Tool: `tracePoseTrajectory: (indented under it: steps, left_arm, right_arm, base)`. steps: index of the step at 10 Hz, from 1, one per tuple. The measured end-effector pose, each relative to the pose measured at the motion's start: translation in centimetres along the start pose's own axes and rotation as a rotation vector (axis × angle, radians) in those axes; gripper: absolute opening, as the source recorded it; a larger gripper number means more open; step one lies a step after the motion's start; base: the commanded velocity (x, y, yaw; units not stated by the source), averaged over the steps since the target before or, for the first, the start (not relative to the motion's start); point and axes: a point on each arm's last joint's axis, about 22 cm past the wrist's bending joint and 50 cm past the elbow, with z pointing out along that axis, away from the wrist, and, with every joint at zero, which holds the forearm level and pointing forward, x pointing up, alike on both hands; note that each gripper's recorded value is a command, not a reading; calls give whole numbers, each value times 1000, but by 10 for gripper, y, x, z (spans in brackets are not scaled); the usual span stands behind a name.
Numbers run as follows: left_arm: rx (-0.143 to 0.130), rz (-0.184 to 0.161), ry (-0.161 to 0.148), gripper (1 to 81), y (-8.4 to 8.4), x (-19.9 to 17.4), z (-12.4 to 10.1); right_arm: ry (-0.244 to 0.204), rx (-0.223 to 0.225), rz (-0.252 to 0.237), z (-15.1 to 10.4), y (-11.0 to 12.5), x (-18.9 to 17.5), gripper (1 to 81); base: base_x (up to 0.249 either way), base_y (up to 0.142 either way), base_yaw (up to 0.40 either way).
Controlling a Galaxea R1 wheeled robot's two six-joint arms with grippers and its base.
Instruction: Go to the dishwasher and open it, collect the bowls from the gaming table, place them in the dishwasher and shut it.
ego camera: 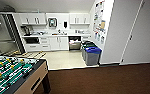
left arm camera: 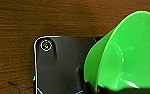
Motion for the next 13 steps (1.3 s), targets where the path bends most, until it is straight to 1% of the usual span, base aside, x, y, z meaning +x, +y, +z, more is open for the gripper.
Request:
tracePoseTrajectory:
  steps: [2,4,5,6,7,8,9,10,11,13]
  left_arm:
    - [-11,-4,-3,10,8,-5,2]
    - [-8,-2,-2,10,6,-2,2]
    - [-7,2,7,10,4,5,3]
    - [-17,-3,5,10,11,0,4]
    - [-12,-3,-1,10,7,-3,2]
    - [-6,0,3,10,3,2,1]
    - [-7,0,5,10,3,2,1]
    - [-7,-1,2,10,4,-2,0]
    - [-9,-3,-4,10,5,-5,0]
    - [-8,-1,4,10,3,1,0]
  right_arm:
    - [-6,-12,-1,-3,9,-3,10]
    - [-3,-6,-1,-1,4,-2,10]
    - [-1,0,-1,0,0,0,10]
    - [-2,-12,-2,-3,10,-2,10]
    - [-9,-14,-2,-3,10,-4,10]
    - [4,-4,-3,0,3,5,10]
    - [7,-3,-3,0,3,4,10]
    - [-7,-5,-1,-2,4,-6,10]
    - [-14,-8,-1,-2,6,-9,10]
    - [5,-2,-2,0,1,2,10]
  base:
    - [180,-77,0]
    - [180,-37,0]
    - [179,0,0]
    - [179,0,0]
    - [179,0,0]
    - [179,0,0]
    - [180,0,0]
    - [180,0,0]
    - [179,0,0]
    - [179,0,0]
